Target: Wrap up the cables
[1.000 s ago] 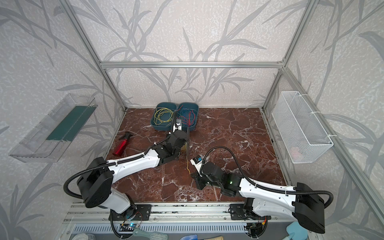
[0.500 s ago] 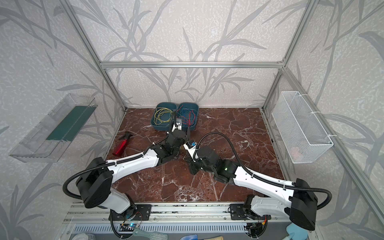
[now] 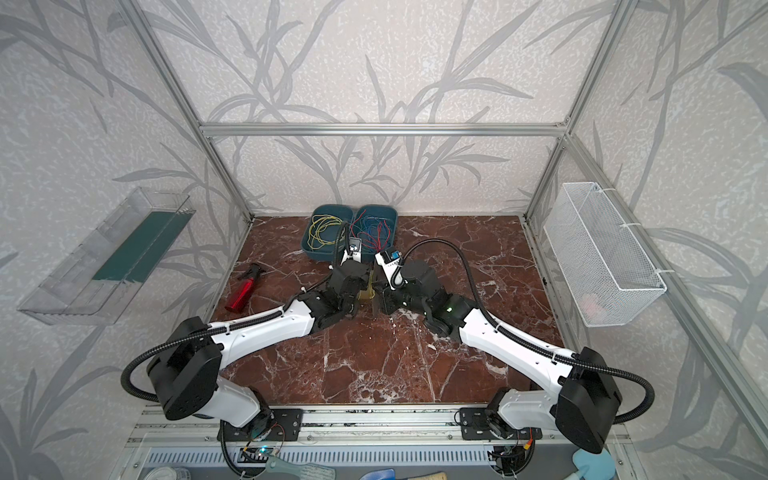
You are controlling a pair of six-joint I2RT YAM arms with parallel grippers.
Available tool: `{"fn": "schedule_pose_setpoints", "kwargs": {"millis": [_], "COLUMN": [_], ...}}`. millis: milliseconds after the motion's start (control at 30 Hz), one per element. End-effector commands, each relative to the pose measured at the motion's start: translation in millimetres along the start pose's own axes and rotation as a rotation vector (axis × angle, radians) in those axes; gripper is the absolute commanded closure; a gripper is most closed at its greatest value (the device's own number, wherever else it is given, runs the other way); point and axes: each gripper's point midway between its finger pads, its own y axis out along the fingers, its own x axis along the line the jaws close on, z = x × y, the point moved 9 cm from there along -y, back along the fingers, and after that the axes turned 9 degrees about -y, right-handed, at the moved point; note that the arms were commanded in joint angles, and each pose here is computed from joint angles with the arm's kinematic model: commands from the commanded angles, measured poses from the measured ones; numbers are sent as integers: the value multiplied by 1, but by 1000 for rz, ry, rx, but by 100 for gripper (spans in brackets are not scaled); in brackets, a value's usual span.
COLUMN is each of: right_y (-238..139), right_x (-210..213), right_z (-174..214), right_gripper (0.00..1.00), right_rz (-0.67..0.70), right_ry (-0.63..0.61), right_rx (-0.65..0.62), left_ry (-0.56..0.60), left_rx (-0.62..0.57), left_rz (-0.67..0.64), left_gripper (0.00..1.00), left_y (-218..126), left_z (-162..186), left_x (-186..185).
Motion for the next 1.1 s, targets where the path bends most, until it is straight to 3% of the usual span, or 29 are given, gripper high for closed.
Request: {"fn": "schedule_pose_setpoints", "kwargs": {"millis": [0, 433, 1067], "right_y": [3, 36, 93], "right_x": [-8, -43, -112], "right_z": [-21, -46, -27], "right_gripper": [100, 100, 100], "right_rz": [10, 39, 52], "right_ry": [8, 45, 147], "right_rx": [-65, -79, 4], "left_ry": [139, 191, 205], "left_rx": [141, 135, 71], "left_rz": [3, 80, 221], "left_gripper": [100, 100, 100], "left_y": [1, -8, -33], "left_z": [37, 35, 37], "left_x": [8, 5, 13]}}
